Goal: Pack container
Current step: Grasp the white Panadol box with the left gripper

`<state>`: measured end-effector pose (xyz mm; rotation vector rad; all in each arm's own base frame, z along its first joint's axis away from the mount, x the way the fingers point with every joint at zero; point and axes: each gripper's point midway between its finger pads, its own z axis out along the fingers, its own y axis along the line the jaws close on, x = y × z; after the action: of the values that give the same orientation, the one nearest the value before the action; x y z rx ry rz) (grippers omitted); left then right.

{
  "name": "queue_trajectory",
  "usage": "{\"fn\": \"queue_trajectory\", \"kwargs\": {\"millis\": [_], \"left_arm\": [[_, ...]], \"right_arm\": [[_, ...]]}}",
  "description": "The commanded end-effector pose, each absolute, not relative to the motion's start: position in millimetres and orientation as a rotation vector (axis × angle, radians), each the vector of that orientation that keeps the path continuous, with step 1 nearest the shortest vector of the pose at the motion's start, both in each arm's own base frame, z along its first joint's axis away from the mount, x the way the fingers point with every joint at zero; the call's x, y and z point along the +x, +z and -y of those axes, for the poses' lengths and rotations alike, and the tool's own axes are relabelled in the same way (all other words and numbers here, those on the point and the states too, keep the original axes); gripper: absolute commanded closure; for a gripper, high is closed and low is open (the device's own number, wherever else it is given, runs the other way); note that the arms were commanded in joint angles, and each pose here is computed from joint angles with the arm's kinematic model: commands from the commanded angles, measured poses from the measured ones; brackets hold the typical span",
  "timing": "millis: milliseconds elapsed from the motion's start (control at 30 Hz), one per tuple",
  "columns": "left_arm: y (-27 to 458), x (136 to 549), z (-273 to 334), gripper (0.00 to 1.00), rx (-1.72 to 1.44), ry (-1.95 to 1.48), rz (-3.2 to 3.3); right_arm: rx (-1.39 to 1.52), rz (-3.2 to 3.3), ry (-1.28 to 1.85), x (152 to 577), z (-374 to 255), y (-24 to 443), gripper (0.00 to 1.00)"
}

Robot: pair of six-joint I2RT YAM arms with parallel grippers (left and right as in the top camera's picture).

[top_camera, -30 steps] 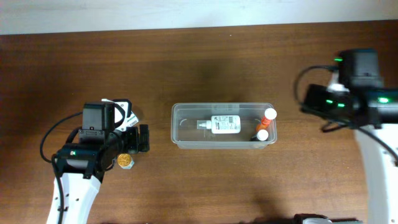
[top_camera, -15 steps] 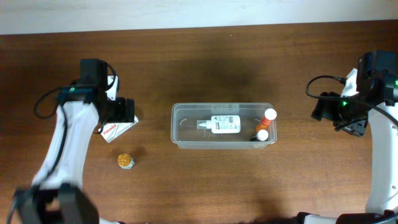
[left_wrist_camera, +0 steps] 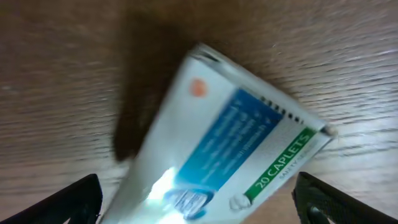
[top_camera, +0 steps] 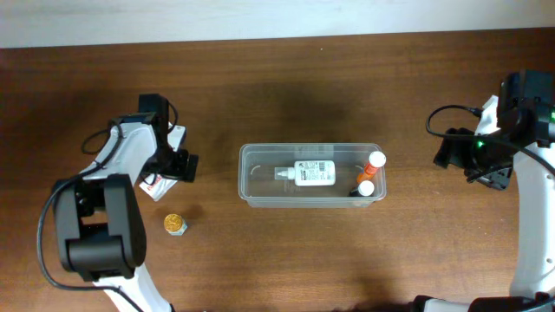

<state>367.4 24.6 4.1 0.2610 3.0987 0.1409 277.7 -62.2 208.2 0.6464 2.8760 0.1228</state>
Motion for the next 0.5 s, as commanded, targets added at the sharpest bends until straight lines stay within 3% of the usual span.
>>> {"fn": "queue_trajectory", "kwargs": {"millis": [0,133,200,333,467], "left_arm": [[-10,361,-26,0.11,0.292,0.141,-3.148],[-10,359,-26,0.37,0.277,0.14,-3.158],[-10,358,-26,0.45,0.278,0.141,-3.164],[-4,362,-27,0.55,0.275,0.147,-3.151],[23,379,-25,0.58,0.24,0.153,-3.093]], "right_arm": [[0.63,-2.872,0.131,280,63,209,0.23],[0.63,-2.872,0.131,279,63,209,0.23],[0.63,-2.872,0.131,280,63,209,0.23],[0.63,-2.873,0.131,279,63,209,0.23],[0.63,-2.873,0.131,279,63,209,0.23]]}}
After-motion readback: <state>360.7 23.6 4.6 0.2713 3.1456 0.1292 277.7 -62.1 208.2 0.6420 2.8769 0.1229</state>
